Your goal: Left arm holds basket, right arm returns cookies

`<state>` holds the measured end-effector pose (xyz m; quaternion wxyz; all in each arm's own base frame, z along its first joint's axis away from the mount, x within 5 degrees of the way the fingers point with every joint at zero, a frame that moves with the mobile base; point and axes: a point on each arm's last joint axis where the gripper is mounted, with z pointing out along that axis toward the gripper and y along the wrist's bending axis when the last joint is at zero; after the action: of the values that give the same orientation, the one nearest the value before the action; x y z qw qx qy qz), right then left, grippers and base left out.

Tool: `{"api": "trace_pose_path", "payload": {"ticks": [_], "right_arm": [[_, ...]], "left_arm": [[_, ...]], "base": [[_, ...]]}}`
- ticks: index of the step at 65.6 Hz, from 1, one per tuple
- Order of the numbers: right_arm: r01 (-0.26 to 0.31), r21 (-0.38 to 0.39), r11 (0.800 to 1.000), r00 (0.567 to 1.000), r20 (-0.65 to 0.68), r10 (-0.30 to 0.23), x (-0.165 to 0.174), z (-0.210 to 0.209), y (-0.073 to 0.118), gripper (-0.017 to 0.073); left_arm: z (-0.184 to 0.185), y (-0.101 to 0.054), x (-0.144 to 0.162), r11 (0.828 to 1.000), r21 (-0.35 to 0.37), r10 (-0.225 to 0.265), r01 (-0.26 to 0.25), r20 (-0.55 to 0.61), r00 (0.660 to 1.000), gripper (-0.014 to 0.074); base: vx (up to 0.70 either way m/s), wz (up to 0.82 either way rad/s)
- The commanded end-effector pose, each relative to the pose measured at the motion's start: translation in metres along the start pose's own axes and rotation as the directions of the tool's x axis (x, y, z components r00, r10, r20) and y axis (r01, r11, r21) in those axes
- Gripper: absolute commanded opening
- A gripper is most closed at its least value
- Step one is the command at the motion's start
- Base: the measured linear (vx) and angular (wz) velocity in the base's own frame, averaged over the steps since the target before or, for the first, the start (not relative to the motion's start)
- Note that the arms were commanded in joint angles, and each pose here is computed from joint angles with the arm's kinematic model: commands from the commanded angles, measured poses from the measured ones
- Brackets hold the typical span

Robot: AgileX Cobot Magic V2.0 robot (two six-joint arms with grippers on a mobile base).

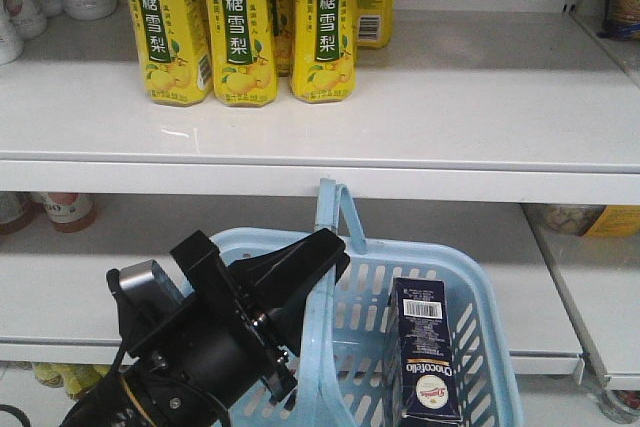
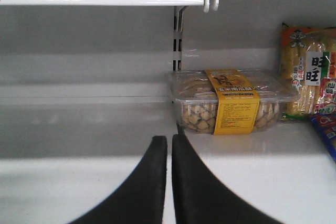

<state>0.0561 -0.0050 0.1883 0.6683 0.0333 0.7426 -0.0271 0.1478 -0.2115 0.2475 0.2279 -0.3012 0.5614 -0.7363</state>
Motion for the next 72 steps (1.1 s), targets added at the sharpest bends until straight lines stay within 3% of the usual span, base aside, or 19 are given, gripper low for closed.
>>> {"api": "trace_pose_path", "payload": {"ticks": [1, 72], "right_arm": [[0.009, -0.001, 1.0, 0.998, 0.065, -0.009, -0.001, 0.0001, 0.0002, -0.0009], [0.011, -0.001, 1.0, 0.998, 0.066, -0.011, -0.0011, 0.0001, 0.0002, -0.0009]], "left_arm": [[-0.0021, -0.0422, -0.0043, 0.939, 0.343, -0.037, 0.019, 0.047, 0.998, -0.0003], [-0.0021, -0.0422, -0.0043, 0.939, 0.343, -0.037, 0.019, 0.047, 0.998, -0.0003]], "base": [[0.0, 0.0], [0.0, 0.0]]}}
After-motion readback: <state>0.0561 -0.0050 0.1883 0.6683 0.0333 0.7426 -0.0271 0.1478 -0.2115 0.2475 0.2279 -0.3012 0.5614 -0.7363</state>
